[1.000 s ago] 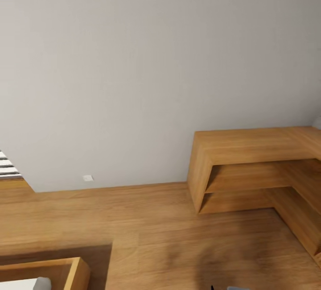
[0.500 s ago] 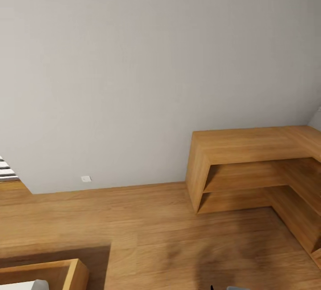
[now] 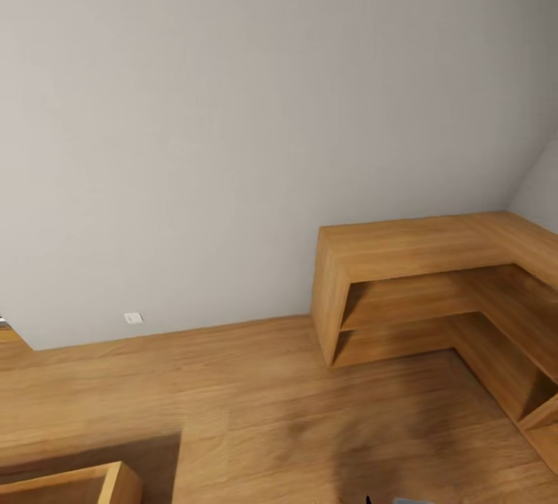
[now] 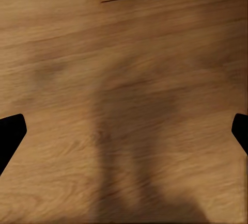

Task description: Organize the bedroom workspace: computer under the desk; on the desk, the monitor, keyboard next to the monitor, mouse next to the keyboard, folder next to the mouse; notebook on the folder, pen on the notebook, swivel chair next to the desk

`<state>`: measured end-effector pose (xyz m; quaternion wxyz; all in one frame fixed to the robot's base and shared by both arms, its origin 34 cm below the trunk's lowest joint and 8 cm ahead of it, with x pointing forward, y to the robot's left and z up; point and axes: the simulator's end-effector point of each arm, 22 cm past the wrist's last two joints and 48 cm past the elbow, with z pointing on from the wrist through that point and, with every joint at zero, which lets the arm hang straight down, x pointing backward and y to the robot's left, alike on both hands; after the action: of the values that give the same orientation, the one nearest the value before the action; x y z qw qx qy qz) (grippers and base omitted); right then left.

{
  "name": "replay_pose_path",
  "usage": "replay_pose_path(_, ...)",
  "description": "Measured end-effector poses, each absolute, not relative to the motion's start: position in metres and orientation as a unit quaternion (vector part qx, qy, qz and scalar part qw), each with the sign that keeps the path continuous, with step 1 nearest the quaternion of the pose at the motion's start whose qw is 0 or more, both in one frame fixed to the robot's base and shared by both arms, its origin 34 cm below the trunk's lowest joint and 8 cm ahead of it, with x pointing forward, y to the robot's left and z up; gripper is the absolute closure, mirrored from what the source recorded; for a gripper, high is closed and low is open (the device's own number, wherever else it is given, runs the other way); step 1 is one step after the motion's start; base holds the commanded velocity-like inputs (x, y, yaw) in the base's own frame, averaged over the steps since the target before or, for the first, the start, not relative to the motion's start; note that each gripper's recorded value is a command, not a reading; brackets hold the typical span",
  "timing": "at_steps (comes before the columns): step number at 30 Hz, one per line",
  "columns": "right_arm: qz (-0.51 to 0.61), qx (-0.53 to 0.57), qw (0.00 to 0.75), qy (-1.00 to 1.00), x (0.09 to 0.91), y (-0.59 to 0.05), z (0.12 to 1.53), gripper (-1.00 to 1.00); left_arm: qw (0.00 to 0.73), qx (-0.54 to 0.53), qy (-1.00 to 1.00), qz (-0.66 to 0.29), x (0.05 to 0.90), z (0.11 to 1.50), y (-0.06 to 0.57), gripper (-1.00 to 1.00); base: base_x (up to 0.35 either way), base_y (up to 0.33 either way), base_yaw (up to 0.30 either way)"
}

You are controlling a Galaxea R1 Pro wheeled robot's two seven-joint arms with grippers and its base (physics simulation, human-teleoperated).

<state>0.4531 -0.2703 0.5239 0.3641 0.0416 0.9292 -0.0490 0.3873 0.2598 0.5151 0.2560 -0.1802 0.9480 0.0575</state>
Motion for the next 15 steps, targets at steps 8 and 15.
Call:
replay_pose_path(8,-0.05,0.041,0.364,0.929,0.4531,-0.2713,0.5239,-1.0,0.259,-0.181,0.947,0.056,0.3886,0.5158,0.2587,-1.0,0.0,0.0,-0.259)
replay_pose_path(15,-0.05,0.042,0.364,0.929,0.4528,-0.2718,0.5238,-1.0,0.259,-0.18,0.947,0.056,0.3886,0.5158,0.2587,-1.0,0.0,0.0,-0.263)
